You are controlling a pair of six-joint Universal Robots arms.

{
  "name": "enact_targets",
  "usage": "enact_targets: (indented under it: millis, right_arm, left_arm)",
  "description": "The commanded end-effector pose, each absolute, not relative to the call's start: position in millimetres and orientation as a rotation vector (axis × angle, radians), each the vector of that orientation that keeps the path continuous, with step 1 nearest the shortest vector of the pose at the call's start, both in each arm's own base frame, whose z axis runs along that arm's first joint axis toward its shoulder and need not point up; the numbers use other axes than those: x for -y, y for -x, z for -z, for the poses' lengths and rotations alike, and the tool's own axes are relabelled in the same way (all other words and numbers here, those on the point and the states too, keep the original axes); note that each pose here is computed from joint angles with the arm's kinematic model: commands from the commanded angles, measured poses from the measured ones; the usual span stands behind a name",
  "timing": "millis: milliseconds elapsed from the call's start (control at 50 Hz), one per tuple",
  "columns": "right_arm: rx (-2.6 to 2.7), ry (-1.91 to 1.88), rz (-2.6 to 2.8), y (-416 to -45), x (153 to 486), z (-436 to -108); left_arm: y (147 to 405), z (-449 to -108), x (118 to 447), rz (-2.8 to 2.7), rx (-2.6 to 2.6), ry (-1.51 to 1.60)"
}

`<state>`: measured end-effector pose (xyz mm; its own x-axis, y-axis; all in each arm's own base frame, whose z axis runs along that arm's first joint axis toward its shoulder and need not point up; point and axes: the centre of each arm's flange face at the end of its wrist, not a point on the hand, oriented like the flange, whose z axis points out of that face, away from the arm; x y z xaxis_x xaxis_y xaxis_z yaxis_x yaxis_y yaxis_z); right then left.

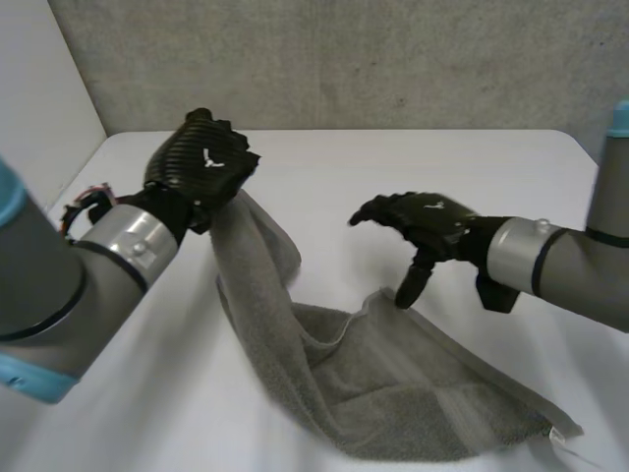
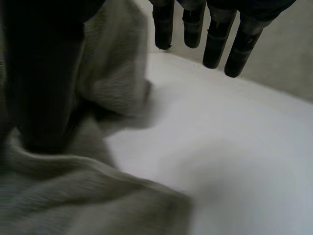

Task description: Fold the towel.

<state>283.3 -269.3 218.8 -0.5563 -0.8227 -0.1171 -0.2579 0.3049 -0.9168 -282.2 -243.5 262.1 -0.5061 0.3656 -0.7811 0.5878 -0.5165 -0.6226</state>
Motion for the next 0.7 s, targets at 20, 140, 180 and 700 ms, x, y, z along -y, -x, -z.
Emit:
enact_targets:
  millis: [20, 140, 180, 700]
  right_arm:
    - [-1.971, 1.03, 0.968, -321, 251, -192]
    - [-1.976, 1.092, 1.001, -343, 254, -167]
    - [-1.998, 1.11, 1.014, -346, 256, -161]
    - [-1.974, 1.214, 1.4, -350, 290, -211]
  left_arm:
    - [259, -280, 227, 2.166, -1.427, -1.392]
    - [245, -284, 223, 2.157, -1.424, -1.344]
    - [240, -283, 227, 2.144, -1.433, -1.325]
    - [240, -307, 310, 2.413, -1.541, -1.015]
